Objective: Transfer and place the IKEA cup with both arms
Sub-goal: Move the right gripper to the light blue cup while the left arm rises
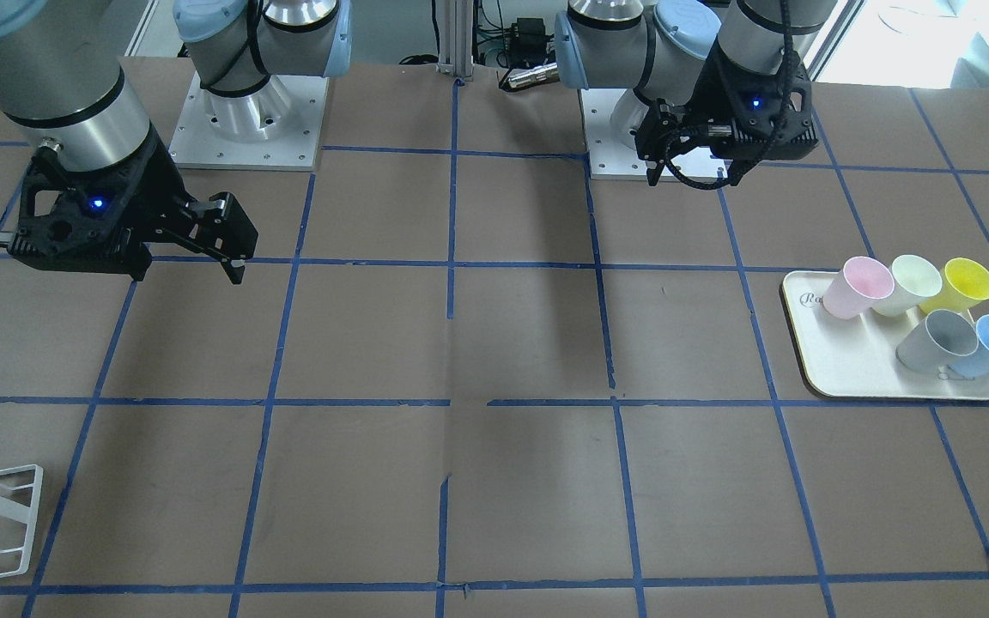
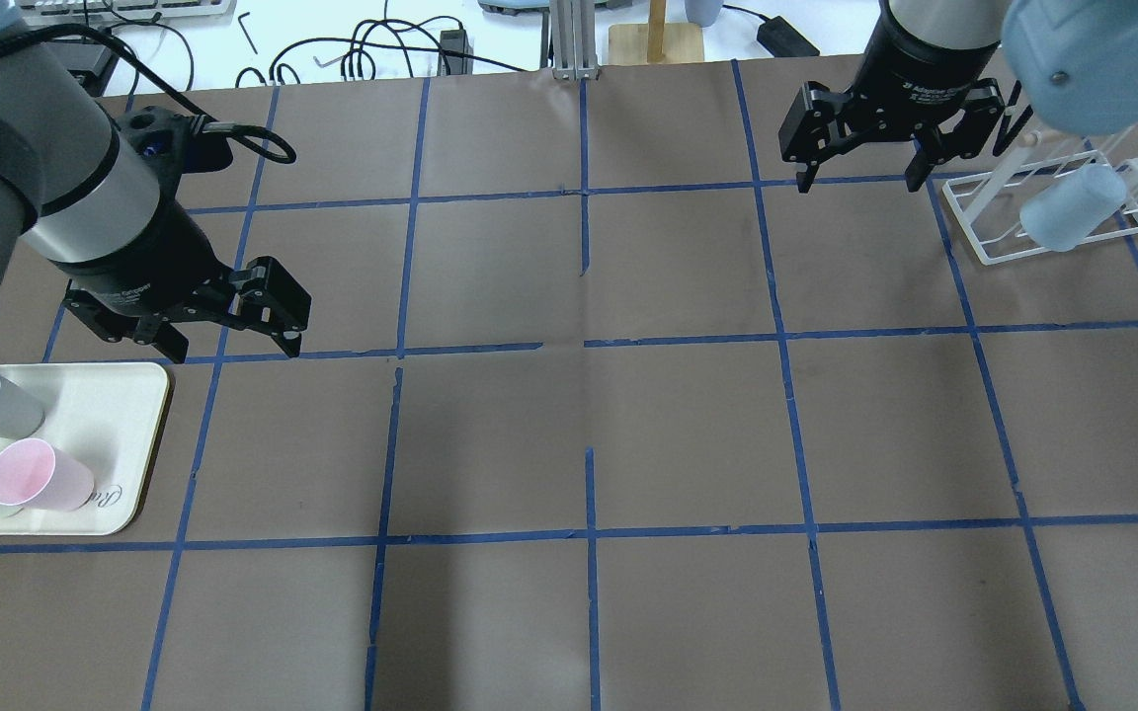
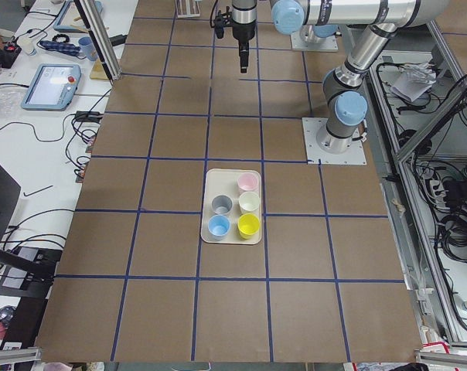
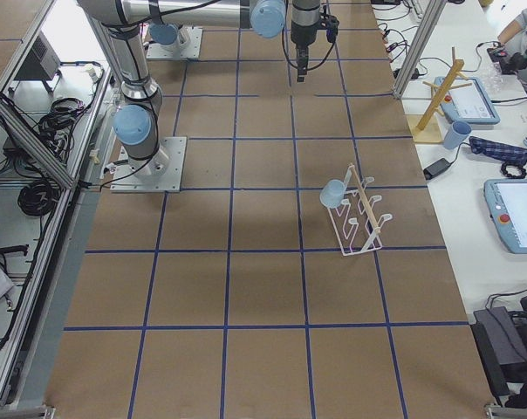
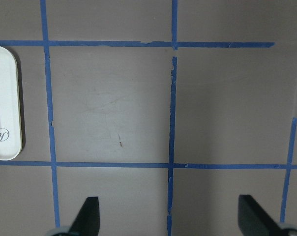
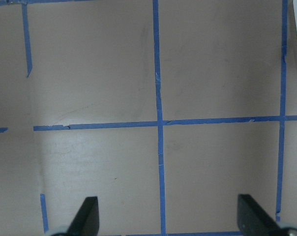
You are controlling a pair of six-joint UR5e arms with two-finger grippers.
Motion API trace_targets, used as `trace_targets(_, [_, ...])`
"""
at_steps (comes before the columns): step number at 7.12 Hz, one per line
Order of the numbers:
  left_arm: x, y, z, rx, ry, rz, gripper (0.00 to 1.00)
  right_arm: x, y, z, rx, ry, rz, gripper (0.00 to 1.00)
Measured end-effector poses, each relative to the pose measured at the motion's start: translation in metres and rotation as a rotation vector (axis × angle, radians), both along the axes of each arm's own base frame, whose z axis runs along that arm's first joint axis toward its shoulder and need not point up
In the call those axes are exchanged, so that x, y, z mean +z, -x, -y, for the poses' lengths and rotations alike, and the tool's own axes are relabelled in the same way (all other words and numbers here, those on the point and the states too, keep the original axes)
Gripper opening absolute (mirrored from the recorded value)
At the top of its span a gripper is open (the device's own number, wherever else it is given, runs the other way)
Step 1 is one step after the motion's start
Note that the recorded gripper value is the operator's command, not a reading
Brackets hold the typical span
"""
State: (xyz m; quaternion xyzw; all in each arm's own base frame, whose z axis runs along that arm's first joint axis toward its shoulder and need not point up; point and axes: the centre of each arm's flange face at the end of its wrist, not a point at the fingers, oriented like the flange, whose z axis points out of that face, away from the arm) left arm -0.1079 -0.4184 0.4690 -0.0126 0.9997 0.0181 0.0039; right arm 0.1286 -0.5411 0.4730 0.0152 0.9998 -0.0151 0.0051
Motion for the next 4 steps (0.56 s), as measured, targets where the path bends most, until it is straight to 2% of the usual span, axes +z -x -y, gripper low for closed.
trace_targets(2, [0.0, 0.0, -0.001, 0.0, -0.003, 0.001, 1.0, -0.001, 0.012, 0.003, -0.003, -0.002, 0.001, 1.0])
trace_targets(4, [-0.001, 0.0, -0.002, 0.0, -0.01, -0.001, 1.0, -0.004, 0.07, 0.014, 0.034, -0.001, 0.011, 1.0])
